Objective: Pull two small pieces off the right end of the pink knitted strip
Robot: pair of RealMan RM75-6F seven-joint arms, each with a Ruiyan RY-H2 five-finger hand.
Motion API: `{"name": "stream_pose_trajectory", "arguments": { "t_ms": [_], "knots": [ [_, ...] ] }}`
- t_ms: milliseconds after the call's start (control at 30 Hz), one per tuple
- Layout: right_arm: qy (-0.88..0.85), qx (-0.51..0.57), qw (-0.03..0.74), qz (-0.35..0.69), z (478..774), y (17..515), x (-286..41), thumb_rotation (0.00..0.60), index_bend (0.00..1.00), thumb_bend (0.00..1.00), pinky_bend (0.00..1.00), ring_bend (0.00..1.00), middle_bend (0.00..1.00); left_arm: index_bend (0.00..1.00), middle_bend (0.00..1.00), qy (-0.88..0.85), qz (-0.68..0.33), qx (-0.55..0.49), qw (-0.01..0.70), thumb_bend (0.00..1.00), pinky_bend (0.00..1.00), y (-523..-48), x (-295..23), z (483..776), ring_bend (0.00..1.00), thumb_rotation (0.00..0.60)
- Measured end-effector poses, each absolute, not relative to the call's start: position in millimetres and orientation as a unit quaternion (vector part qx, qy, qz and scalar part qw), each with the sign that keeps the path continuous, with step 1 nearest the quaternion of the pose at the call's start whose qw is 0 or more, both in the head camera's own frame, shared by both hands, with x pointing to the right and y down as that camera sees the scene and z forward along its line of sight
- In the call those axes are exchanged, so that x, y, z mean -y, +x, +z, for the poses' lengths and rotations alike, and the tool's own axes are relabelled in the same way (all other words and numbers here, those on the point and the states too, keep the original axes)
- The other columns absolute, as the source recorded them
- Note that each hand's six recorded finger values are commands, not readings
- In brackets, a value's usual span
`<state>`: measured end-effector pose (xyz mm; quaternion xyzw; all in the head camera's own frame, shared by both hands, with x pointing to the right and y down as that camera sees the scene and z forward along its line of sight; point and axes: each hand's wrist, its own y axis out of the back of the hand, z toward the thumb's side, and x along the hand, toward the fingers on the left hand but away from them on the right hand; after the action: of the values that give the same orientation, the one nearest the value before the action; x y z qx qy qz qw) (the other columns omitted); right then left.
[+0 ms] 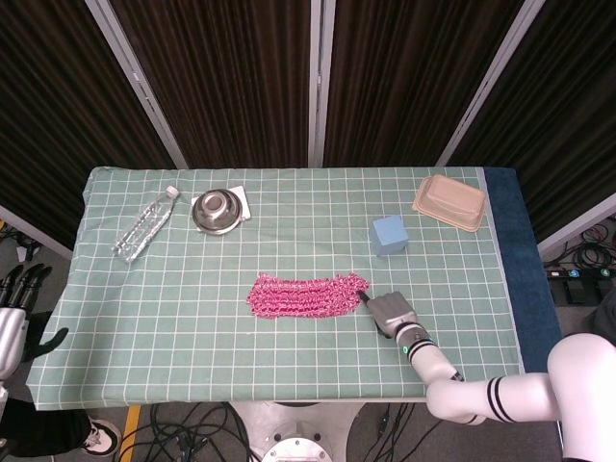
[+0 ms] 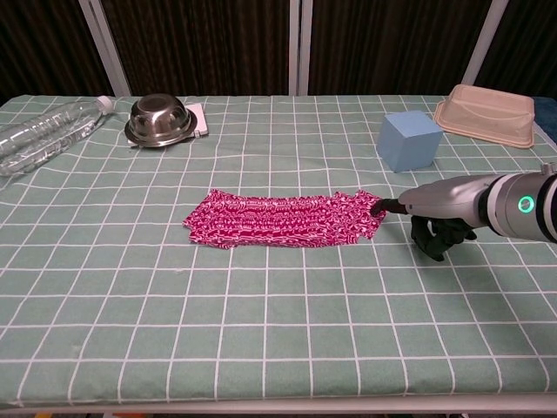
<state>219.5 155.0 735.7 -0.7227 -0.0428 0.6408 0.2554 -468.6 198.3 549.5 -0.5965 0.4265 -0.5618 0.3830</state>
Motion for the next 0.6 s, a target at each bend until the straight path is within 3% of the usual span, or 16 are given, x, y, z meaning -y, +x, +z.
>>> {"name": "stream_pose_trajectory", "arguments": {
  "t_ms": [600],
  "knots": [
    [-0.695, 0.068, 0.227, 0.679, 726.2, 281.9, -148.3, 0.6, 0.01, 1.0, 0.76, 0.87, 0.88, 0.1, 0.08, -0.6, -0.561, -0.421, 0.385, 0.19, 0.14, -465.6, -199.5, 550.5, 0.0, 0.6]
  ]
}}
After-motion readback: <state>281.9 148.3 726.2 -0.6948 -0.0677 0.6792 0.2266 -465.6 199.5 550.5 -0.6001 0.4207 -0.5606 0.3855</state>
